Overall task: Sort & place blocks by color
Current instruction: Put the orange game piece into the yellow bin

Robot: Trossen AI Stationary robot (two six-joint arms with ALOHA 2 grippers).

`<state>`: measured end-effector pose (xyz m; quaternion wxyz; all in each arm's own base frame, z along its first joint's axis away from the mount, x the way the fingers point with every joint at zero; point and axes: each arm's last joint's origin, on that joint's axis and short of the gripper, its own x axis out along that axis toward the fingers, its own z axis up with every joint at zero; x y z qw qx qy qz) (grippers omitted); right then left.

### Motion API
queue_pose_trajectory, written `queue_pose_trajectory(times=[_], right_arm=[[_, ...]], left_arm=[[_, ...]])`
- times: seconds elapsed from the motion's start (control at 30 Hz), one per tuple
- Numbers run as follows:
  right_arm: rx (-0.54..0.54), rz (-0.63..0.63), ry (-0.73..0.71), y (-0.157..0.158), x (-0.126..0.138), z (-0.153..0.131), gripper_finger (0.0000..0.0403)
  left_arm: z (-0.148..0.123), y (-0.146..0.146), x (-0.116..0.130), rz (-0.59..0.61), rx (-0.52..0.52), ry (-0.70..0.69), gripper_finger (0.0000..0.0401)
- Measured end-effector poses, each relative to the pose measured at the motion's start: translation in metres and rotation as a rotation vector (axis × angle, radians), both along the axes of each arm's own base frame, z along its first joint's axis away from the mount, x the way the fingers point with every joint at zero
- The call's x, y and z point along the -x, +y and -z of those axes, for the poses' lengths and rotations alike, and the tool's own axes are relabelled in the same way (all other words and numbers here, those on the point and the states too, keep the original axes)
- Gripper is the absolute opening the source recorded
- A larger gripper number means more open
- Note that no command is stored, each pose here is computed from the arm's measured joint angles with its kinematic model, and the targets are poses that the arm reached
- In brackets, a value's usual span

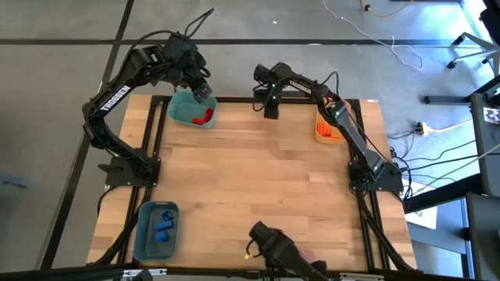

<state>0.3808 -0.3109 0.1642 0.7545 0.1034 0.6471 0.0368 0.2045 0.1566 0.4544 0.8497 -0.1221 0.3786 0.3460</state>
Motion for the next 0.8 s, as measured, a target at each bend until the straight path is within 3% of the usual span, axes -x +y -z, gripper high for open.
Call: queue_pose_trajectory(times=[0.2, 0.53, 0.67, 0.73, 0.8], right_arm=[[0.139, 0.098, 0.106, -0.004, 0.002, -0.003, 0.0037], [0.161, 0.084, 0.111, 0.013, -0.011, -0.006, 0.0111], [0.306, 0.252, 0.173, 0.015, -0.018, -0.006, 0.0143], [0.404, 0.263, 0.209, 0.015, -0.019, -0.008, 0.0153], [0.428, 0.248, 0.243, 0.017, -0.018, -0.010, 0.0156]], left_arm=[[0.000, 0.000, 0.000, 0.001, 0.000, 0.001, 0.0169], [0.000, 0.000, 0.000, 0.001, 0.000, 0.001, 0.0169], [0.000, 0.000, 0.000, 0.002, -0.001, 0.002, 0.0169], [0.000, 0.000, 0.000, 0.002, -0.001, 0.002, 0.0169], [0.000, 0.000, 0.000, 0.002, -0.001, 0.002, 0.0169]])
